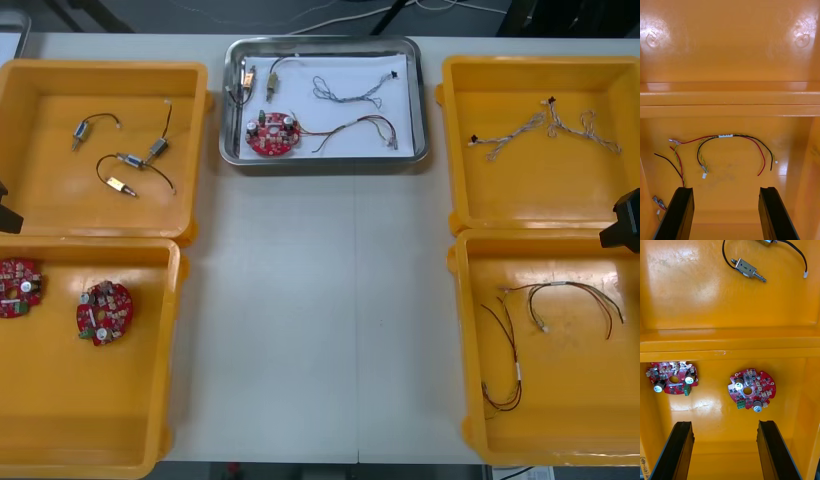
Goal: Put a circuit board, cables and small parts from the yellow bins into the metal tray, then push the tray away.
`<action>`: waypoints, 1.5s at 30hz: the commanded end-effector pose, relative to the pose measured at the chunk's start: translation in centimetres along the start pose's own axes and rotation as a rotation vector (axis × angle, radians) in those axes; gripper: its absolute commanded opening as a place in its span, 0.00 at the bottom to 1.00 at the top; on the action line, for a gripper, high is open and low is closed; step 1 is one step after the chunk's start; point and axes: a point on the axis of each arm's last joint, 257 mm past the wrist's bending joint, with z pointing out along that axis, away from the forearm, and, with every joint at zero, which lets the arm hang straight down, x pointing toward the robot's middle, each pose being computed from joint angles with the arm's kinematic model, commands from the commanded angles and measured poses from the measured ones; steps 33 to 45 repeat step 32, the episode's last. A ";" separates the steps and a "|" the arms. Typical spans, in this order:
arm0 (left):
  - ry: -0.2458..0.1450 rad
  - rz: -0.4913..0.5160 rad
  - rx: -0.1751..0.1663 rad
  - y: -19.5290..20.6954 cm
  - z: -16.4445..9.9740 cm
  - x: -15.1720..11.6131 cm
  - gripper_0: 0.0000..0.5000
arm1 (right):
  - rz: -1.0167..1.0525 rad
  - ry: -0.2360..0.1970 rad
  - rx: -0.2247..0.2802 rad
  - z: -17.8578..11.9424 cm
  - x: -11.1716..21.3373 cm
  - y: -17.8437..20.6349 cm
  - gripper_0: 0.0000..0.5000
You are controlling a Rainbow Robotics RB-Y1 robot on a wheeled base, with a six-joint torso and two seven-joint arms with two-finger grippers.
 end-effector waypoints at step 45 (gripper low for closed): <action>-0.027 -0.038 -0.043 1.3 -1.7 -0.5 1.00 | 0.043 -0.044 -0.007 -0.8 -0.8 0.2 1.00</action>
